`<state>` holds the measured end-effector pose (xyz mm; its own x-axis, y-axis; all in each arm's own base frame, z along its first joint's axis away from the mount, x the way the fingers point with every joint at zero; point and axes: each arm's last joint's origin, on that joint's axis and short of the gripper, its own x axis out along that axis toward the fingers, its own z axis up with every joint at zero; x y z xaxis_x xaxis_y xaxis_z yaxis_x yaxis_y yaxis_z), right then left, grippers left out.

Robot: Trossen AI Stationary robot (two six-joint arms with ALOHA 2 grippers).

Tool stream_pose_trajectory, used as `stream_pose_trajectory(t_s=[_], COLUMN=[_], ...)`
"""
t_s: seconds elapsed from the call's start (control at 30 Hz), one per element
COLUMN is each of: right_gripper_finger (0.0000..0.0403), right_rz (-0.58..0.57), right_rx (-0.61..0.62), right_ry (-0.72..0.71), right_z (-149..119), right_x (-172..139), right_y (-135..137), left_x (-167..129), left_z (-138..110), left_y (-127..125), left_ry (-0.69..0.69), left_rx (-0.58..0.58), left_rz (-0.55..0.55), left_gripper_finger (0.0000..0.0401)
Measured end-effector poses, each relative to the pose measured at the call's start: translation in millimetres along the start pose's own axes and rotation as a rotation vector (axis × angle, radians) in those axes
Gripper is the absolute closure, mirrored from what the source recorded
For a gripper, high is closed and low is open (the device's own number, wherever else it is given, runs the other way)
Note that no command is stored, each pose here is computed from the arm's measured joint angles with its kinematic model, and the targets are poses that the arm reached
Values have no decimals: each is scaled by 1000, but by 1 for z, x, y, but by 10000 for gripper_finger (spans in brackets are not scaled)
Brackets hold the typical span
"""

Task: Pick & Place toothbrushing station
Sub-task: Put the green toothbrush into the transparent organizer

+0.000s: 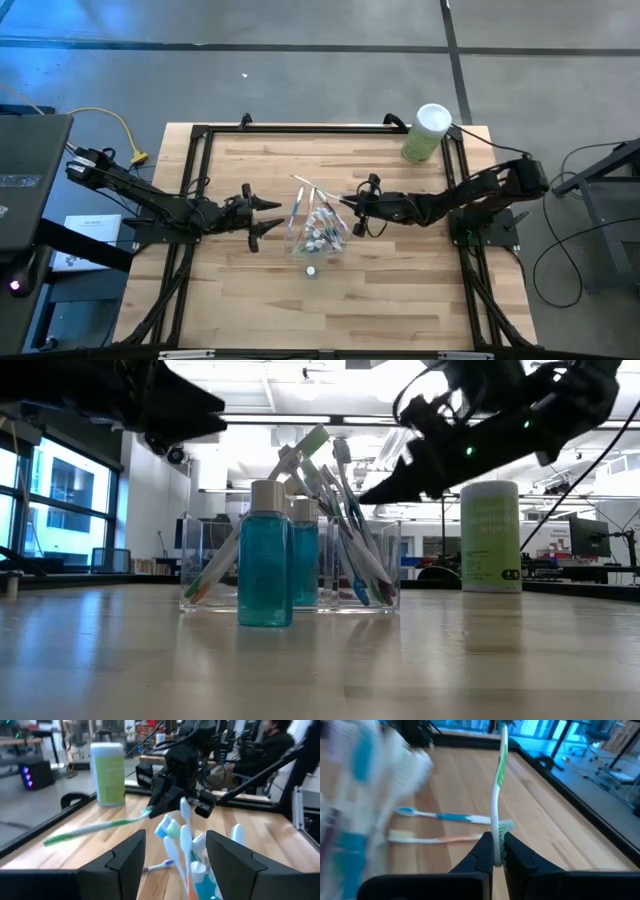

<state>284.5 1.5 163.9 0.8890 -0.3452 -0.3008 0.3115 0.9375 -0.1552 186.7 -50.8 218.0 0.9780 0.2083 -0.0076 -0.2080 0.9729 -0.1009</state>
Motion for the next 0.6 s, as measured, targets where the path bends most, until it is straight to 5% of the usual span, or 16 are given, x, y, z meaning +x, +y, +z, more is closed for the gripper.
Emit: stream_pose_trajectory(t_s=[0.33, 0.6], right_gripper_finger=[390, 390], right_rz=[50, 93], right_rx=[-7, -10], right_ry=[-105, -181], right_z=[26, 42], right_x=[-27, -48], right_y=[12, 22], left_x=[1, 26], left_z=[13, 15], left_y=[-23, -61], left_ry=[-195, -144], left_rx=[229, 493], left_rz=[-78, 114], left_gripper_finger=[198, 198])
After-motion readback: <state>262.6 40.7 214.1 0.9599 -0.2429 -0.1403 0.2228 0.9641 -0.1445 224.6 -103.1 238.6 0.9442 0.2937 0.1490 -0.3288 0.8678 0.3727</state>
